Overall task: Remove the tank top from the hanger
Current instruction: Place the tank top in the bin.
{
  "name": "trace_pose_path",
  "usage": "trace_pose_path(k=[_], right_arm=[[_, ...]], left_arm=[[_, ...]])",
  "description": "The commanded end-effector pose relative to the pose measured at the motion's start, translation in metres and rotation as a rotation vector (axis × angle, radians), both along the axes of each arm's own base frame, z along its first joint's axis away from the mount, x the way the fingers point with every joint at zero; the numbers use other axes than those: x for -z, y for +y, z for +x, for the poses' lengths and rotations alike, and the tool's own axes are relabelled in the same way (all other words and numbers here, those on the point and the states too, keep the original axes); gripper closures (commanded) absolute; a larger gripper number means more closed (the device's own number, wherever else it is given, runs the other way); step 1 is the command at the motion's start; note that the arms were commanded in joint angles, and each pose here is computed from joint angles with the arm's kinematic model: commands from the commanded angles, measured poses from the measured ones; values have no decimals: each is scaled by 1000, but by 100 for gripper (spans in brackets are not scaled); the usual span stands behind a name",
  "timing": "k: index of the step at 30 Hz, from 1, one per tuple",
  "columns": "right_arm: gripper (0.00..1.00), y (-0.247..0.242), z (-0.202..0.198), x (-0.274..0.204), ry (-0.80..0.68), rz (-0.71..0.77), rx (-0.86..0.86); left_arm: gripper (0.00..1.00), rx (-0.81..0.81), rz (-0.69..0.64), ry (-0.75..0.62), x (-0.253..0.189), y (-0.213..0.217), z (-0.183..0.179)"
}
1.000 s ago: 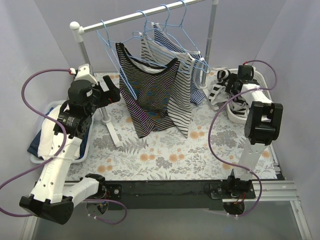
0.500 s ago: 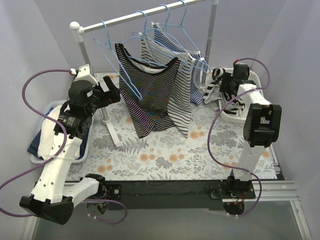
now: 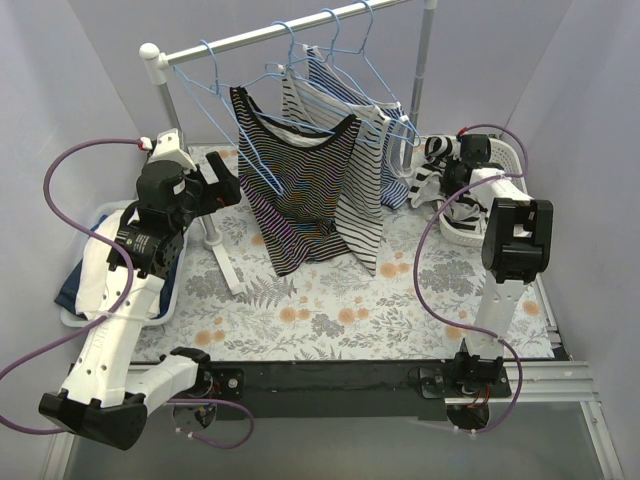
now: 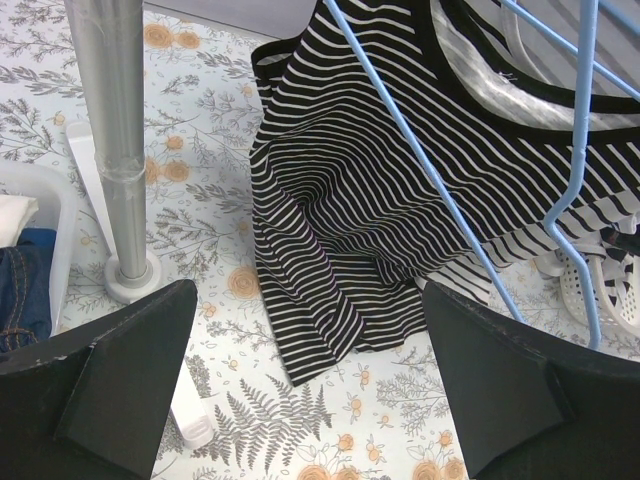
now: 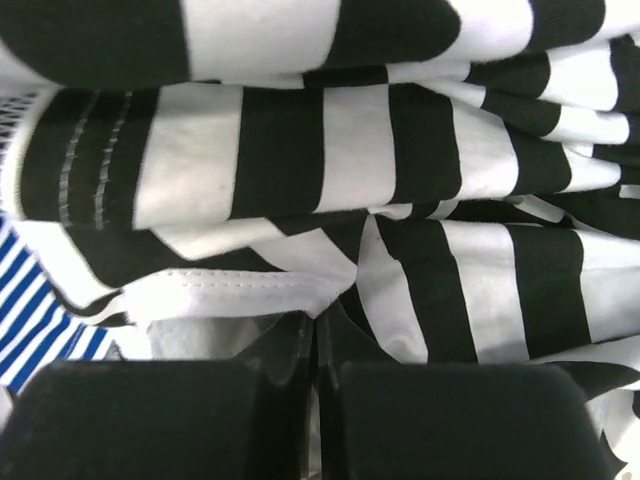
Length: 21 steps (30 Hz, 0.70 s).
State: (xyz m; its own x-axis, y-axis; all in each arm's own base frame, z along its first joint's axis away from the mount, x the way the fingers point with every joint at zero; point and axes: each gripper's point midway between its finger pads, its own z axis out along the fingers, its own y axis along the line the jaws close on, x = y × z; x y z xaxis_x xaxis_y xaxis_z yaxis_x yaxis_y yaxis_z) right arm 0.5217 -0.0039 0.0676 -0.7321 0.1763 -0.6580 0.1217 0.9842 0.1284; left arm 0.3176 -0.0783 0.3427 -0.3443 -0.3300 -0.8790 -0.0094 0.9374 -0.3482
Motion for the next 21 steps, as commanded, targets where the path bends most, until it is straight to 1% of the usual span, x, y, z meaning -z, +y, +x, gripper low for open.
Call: trace_pose_path(k=[1, 3, 4, 6, 7, 8, 11, 13, 14, 15, 17, 18, 21], right_arm=[[99, -10, 12, -30, -69, -25, 43], [99, -18, 17, -51, -137, -44, 97], [99, -20, 13, -70, -183, -48, 116], [99, -29, 19, -104, -304, -63, 177], [99, -33, 13, -122, -349, -73, 201], [99, -37, 13, -128, -369, -71, 231], [99, -57, 4, -113, -351, -98, 361], [99, -68, 1, -122, -417, -109, 436], [99, -71, -6, -108, -402, -119, 454], [99, -80, -8, -109, -414, -120, 484], [99, -91, -11, -103, -410, -96, 529], [99, -104, -15, -99, -406, -87, 567], [99, -126, -21, -95, -433, -14, 626]], left_arm=[[2, 7, -5, -23, -7, 1, -6], [2, 4, -2, -21, -5, 2, -6], [2, 3, -1, -19, -5, 2, -5], [2, 1, 0, -18, -4, 2, -5], [2, 1, 0, -16, -3, 2, -5], [2, 0, 1, -18, -3, 2, -5], [2, -3, 1, -20, -4, 3, -4], [2, -9, 4, -17, -3, 4, -4], [2, -12, 5, -18, -3, 4, -3], [2, -10, 7, -13, -2, 4, -3], [2, -11, 12, -15, -3, 5, -4], [2, -16, 13, -17, -4, 6, -3], [2, -14, 11, -21, -4, 5, -3]])
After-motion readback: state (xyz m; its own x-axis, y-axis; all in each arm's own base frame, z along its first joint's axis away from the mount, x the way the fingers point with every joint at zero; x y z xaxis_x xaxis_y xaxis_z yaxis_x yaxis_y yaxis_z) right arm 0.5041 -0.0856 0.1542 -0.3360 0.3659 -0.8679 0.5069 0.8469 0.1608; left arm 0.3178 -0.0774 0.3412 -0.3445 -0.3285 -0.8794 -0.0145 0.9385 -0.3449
